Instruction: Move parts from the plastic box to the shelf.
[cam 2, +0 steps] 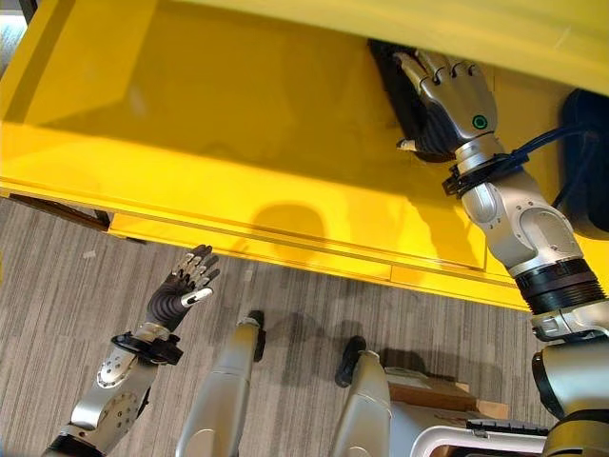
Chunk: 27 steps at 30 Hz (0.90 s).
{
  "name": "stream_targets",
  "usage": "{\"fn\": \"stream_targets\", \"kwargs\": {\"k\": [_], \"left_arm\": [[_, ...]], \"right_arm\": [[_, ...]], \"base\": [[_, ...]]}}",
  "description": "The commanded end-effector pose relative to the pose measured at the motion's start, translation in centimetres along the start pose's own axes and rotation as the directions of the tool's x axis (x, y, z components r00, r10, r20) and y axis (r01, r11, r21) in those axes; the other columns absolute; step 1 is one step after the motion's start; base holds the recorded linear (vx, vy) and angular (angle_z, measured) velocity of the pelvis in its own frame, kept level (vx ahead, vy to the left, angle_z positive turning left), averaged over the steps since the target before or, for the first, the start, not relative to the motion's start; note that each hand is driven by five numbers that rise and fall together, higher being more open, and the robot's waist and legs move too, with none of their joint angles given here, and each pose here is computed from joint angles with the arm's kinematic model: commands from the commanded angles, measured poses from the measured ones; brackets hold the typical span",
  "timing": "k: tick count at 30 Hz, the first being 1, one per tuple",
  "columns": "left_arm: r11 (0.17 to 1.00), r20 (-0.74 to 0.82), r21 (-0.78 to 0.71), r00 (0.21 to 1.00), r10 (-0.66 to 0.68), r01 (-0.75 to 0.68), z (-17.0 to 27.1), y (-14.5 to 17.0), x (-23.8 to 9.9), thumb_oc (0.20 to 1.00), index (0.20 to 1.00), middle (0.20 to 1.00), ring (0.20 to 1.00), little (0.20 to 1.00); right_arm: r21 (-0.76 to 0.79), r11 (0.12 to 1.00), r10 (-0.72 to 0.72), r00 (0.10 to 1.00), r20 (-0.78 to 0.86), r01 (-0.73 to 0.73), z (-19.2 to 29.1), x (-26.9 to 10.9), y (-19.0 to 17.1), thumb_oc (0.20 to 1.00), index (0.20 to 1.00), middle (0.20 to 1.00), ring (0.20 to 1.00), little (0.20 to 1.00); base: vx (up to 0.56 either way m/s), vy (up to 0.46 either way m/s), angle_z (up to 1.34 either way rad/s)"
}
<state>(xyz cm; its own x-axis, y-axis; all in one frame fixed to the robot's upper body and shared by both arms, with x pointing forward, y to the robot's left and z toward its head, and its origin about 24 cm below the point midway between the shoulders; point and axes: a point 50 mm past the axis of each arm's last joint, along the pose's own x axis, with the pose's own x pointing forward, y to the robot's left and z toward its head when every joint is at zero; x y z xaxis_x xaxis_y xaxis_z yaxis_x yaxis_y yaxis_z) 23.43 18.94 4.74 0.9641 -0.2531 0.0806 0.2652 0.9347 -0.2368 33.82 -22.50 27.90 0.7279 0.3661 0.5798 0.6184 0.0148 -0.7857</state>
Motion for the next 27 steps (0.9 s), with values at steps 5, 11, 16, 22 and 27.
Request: {"fn": "stream_targets", "kwargs": {"k": [5,11,16,22,27], "left_arm": [[0.993,0.059,0.02,0.992,-0.115,0.114,1.4,-1.7,-0.3,1.0,1.0,1.0,1.0,1.0],[0.993,0.049,0.028,0.992,-0.113,0.112,1.3,-1.5,-0.4,1.0,1.0,1.0,1.0,1.0],[0.993,0.04,0.03,0.993,-0.114,0.113,1.2,-1.4,-0.6,1.0,1.0,1.0,1.0,1.0],[0.993,0.036,0.031,0.993,-0.116,0.115,1.2,-1.3,-0.7,1.0,1.0,1.0,1.0,1.0],[0.993,0.033,0.031,0.992,-0.118,0.117,1.1,-1.3,-0.8,1.0,1.0,1.0,1.0,1.0]], "right_arm": [[-0.099,0.993,-0.07,0.998,-0.005,0.069,-1.9,0.4,-3.6,1.0,1.0,1.0,1.0,1.0],[-0.113,0.988,-0.109,0.994,-0.019,0.106,-2.8,0.1,-5.2,1.0,1.0,1.0,1.0,1.0],[-0.134,0.983,-0.131,0.991,-0.037,0.125,-3.7,-0.1,-6.3,1.0,1.0,1.0,1.0,1.0],[-0.14,0.984,-0.116,0.993,-0.031,0.111,-3.6,-0.2,-6.3,1.0,1.0,1.0,1.0,1.0],[-0.127,0.988,-0.089,0.996,-0.025,0.085,-3.4,-0.6,-5.8,1.0,1.0,1.0,1.0,1.0]], "base": [[0.0,0.0,0.0],[0.0,0.0,0.0],[0.0,0.0,0.0],[0.0,0.0,0.0],[0.0,0.0,0.0]]}}
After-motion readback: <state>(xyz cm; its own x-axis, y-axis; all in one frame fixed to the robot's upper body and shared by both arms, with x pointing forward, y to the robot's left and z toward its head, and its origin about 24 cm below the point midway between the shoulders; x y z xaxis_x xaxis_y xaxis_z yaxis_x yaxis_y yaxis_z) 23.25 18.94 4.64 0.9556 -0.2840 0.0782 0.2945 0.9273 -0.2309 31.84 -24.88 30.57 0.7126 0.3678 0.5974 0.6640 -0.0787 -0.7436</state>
